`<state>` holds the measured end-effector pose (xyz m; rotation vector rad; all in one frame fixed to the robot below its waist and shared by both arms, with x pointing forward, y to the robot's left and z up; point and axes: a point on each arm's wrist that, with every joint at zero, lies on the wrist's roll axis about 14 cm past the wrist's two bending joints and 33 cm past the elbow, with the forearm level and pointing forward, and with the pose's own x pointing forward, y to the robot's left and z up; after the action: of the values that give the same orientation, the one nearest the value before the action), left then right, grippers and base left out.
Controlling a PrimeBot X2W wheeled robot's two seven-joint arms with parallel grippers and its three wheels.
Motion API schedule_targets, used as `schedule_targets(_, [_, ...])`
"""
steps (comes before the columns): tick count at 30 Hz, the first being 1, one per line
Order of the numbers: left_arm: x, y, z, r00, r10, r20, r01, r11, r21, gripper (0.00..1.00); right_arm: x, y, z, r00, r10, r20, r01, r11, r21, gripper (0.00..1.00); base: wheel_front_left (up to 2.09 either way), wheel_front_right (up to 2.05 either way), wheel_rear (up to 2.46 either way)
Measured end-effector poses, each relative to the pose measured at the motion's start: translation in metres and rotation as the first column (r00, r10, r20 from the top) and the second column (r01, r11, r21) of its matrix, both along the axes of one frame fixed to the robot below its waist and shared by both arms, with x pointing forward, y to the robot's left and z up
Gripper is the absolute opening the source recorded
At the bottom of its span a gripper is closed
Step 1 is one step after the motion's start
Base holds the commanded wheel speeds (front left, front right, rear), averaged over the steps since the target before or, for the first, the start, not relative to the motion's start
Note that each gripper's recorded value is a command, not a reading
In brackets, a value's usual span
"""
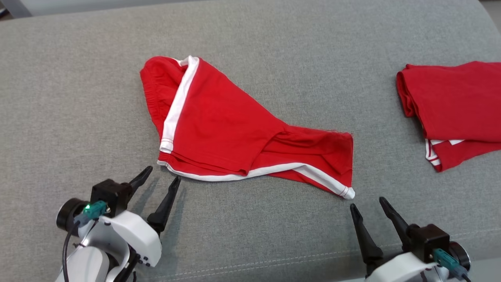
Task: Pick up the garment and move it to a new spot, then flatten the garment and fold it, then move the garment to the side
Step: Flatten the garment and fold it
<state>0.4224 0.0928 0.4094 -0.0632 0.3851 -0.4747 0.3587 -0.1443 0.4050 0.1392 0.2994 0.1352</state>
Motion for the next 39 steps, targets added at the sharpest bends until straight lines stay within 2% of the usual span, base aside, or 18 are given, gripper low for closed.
schedule_targets(12, [0.020,-0.007,-0.020,0.999,-0.042,-0.027,0.043,0.999,0.024,1.00,0.020,0.016,-0.015,0.998,0.055,-0.015,-0.055,0.998,0.009,1.00,0.00,0.00,0.00])
schedule_targets(13, [0.020,-0.007,-0.021,0.999,-0.044,-0.027,0.045,0.999,0.023,1.00,0.022,0.017,-0.015,0.998,0.059,-0.012,-0.059,0.998,0.009,0.64,0.00,0.00,0.00])
schedule_targets(14, [0.022,-0.007,-0.020,0.999,-0.044,-0.022,0.045,0.999,0.023,1.00,0.023,0.018,-0.015,0.998,0.062,-0.010,-0.062,0.998,0.009,0.47,0.00,0.00,0.00])
schedule_targets(15, [0.024,-0.007,-0.019,0.999,-0.044,-0.014,0.044,0.999,0.022,0.71,0.025,0.019,-0.014,0.998,0.067,-0.007,-0.067,0.998,0.008,0.24,0.00,0.00,0.00])
schedule_targets(16, [0.027,-0.008,-0.017,0.999,-0.044,-0.003,0.044,0.999,0.020,0.35,0.027,0.020,-0.014,0.997,0.071,-0.004,-0.071,0.997,0.007,0.00,0.00,0.00,0.00])
schedule_targets(17, [0.029,-0.008,-0.014,0.999,-0.043,0.008,0.043,0.999,0.018,0.00,0.028,0.020,-0.014,0.997,0.073,-0.006,-0.073,0.997,0.005,0.00,0.00,0.00,0.00])
schedule_targets(25, [0.023,-0.009,-0.007,0.999,-0.046,0.026,0.046,0.999,0.023,0.00,0.025,0.018,-0.011,0.997,0.075,0.003,-0.075,0.997,0.000,0.00,0.00,0.00,0.00])
schedule_targets(29, [-0.001,-0.006,-0.016,0.998,-0.031,-0.049,0.032,0.999,0.024,0.00,0.015,0.013,-0.010,0.997,0.079,-0.006,-0.079,0.997,-0.011,0.00,0.00,0.00,0.00])
schedule_targets(35, [-0.034,-0.002,-0.002,0.990,-0.001,-0.140,-0.007,0.998,-0.055,0.00,-0.004,0.000,-0.009,0.991,0.112,-0.077,-0.114,0.993,-0.026,0.00,0.00,0.00,0.00])
schedule_targets(39, [-0.040,0.000,0.014,0.988,-0.008,-0.157,-0.007,0.995,-0.096,0.00,-0.008,-0.008,-0.003,0.981,0.149,-0.124,-0.155,0.987,-0.040,0.00,0.00,0.00,0.00])
